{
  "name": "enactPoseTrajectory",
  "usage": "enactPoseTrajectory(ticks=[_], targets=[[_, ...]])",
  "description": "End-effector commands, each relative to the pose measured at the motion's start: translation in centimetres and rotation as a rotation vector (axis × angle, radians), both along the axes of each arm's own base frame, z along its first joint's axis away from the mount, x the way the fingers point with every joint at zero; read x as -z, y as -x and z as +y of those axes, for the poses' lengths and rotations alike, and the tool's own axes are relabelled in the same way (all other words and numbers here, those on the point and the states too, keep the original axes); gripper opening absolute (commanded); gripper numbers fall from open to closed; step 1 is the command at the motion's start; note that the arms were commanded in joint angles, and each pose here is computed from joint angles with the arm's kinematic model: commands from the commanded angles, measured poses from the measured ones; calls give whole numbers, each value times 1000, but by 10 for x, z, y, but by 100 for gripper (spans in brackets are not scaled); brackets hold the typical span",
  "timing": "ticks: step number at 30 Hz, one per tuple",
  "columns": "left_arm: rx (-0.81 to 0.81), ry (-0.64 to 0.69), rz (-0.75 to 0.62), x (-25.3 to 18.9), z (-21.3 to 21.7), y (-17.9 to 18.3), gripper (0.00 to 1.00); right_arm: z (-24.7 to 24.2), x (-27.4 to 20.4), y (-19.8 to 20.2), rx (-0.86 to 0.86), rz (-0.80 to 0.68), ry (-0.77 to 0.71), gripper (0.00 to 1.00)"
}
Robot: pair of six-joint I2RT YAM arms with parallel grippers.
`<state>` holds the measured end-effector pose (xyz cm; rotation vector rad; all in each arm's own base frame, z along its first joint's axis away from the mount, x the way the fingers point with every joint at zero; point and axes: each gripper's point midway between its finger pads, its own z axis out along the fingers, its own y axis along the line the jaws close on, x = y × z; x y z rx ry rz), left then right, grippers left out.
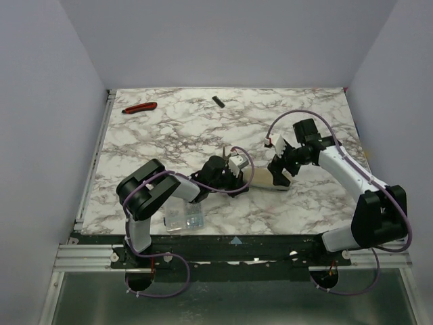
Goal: Open the umbrella
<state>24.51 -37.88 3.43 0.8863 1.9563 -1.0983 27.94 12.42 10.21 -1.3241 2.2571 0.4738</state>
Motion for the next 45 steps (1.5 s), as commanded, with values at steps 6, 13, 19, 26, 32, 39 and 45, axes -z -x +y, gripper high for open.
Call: enactPoseTrajectory(ticks=[6,13,19,26,32,39,45], targets=[[17,17,2,-6,-7,0,0,8,38,-27,-117,-145,56,96],[3,-8,-12,-2,-3,-3,0,-5,68,6,-208,-93,127,74],[1,-24,-46,-4,4,-5,0,-15,76,11,-253,-106,179,53],[-30,-81,-91,1,25,-14,0,-21,81,25,-352,-146,198,49],[-29,-95,-120,1,29,-19,0,-17,78,34,-420,-157,168,47],[42,-85,-202,-7,20,-23,0,1,66,62,-739,-265,68,49],[102,-68,-233,-12,11,-20,0,7,74,59,-890,-304,54,50]])
